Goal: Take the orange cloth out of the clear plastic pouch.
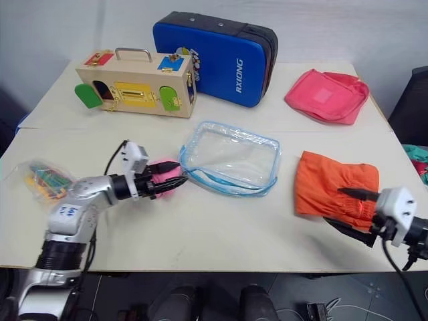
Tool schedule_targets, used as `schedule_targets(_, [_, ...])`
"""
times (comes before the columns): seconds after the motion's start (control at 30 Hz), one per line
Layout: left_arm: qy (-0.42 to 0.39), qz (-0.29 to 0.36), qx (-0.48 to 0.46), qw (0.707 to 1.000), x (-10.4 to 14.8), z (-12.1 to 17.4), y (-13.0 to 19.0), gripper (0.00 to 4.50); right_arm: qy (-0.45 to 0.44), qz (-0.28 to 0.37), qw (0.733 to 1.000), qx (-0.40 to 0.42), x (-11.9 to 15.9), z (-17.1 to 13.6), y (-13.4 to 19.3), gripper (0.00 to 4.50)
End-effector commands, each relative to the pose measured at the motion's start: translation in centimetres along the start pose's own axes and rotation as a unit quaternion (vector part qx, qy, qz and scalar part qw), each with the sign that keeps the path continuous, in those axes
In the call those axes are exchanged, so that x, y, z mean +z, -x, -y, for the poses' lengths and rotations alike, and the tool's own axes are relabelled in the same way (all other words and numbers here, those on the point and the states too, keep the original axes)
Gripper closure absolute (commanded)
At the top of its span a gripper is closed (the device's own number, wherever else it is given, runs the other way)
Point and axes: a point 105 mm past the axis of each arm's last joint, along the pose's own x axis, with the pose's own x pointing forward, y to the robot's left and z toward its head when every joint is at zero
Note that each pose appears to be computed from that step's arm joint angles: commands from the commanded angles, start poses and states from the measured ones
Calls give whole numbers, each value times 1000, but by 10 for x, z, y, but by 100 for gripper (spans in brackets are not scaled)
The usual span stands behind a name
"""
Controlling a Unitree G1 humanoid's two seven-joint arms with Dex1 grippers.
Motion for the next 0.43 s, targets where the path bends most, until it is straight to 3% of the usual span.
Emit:
schedule_targets(0.03, [-59, -7, -42, 997, 11, 3, 45, 145, -28, 58, 998, 20, 44, -19, -12, 2])
schedule_targets(0.13, [-115, -52, -33, 992, -5, 1, 82, 145, -39, 97, 992, 77, 51, -48, -30, 2])
schedule_targets(0.23, [-124, -90, -23, 988, -28, 12, 109, 145, 29, 86, 987, 133, 28, -77, -48, 2])
schedule_targets(0.43, [-132, -101, 21, 986, -45, 23, 120, 145, 39, 82, 992, 90, -2, -78, -55, 2])
